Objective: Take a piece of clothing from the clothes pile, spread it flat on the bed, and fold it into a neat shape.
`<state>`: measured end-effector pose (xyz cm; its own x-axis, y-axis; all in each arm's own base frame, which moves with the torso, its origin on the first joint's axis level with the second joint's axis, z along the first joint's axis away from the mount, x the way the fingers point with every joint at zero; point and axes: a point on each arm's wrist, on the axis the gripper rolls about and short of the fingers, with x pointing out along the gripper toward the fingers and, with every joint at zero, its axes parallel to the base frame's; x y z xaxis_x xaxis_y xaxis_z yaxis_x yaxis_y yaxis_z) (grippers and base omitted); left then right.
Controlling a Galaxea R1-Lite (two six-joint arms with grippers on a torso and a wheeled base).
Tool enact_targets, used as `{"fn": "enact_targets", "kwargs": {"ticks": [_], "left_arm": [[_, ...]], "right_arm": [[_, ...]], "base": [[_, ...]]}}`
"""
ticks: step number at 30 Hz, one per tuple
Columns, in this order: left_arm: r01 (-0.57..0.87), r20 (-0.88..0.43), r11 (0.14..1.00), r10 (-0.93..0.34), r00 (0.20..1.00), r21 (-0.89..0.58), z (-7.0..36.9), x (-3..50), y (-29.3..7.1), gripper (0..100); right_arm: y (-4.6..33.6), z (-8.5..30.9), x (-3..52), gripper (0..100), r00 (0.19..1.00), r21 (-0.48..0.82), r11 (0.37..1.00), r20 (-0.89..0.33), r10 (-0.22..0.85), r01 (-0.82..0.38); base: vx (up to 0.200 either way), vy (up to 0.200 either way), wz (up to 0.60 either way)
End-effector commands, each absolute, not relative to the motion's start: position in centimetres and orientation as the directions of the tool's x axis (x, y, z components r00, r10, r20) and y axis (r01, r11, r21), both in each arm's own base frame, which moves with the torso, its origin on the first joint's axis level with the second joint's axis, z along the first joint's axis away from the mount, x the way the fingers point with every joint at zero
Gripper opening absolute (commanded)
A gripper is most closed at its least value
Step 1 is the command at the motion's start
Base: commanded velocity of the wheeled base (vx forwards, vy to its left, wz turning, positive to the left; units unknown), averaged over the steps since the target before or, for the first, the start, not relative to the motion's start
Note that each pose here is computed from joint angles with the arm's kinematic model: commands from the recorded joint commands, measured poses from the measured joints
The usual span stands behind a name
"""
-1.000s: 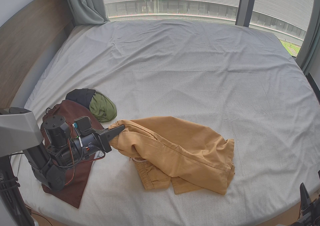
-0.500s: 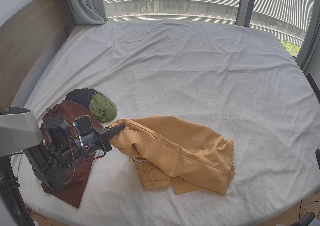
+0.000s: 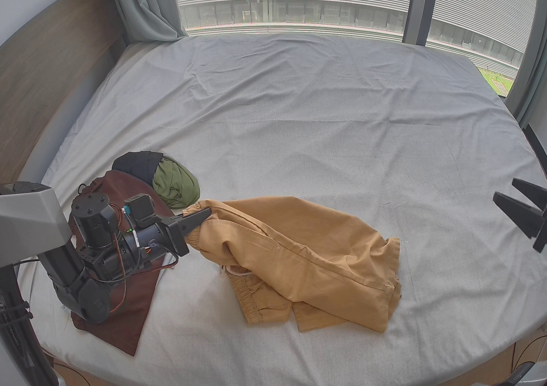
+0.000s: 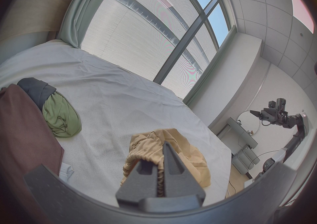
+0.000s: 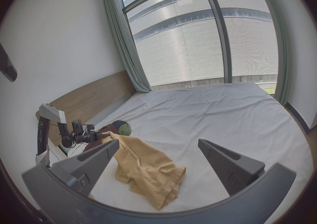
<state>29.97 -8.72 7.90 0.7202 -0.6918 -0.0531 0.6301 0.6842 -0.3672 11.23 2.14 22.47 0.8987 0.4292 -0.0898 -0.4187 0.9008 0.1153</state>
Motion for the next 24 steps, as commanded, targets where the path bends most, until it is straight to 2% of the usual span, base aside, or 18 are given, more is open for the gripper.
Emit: {"fn": "enact_targets", "kwargs": {"ticks": [1,7,11,18,24], "left_arm": [[0.627,-0.06,0.685,-0.691,0.72,-0.371,7.8,29.7,-8.6,0],[0.619,-0.071,0.689,-0.688,0.723,-0.376,7.3,30.1,-8.6,0],[0.612,-0.084,0.691,-0.686,0.722,-0.384,6.8,30.2,-8.6,0],[0.602,-0.108,0.694,-0.686,0.72,-0.395,5.8,30.6,-8.7,0],[0.608,-0.101,0.697,-0.685,0.722,-0.382,5.9,30.7,-8.6,0]], "right_arm": [[3.6,21.4,15.7,100,0.86,0.154,0.871,-0.154,0.487,-0.466],[4.2,21.3,16.8,100,0.852,0.164,0.86,-0.134,0.506,-0.484],[4.2,21.3,17.0,100,0.848,0.225,0.85,-0.136,0.512,-0.477],[4.8,18.9,19.1,100,0.82,0.289,0.842,-0.231,0.524,-0.456],[5.3,17.0,20.6,100,0.806,0.298,0.836,-0.254,0.535,-0.461]], "base": [[0.0,0.0,0.0],[0.0,0.0,0.0],[0.0,0.0,0.0],[0.0,0.0,0.0],[0.0,0.0,0.0]]}}
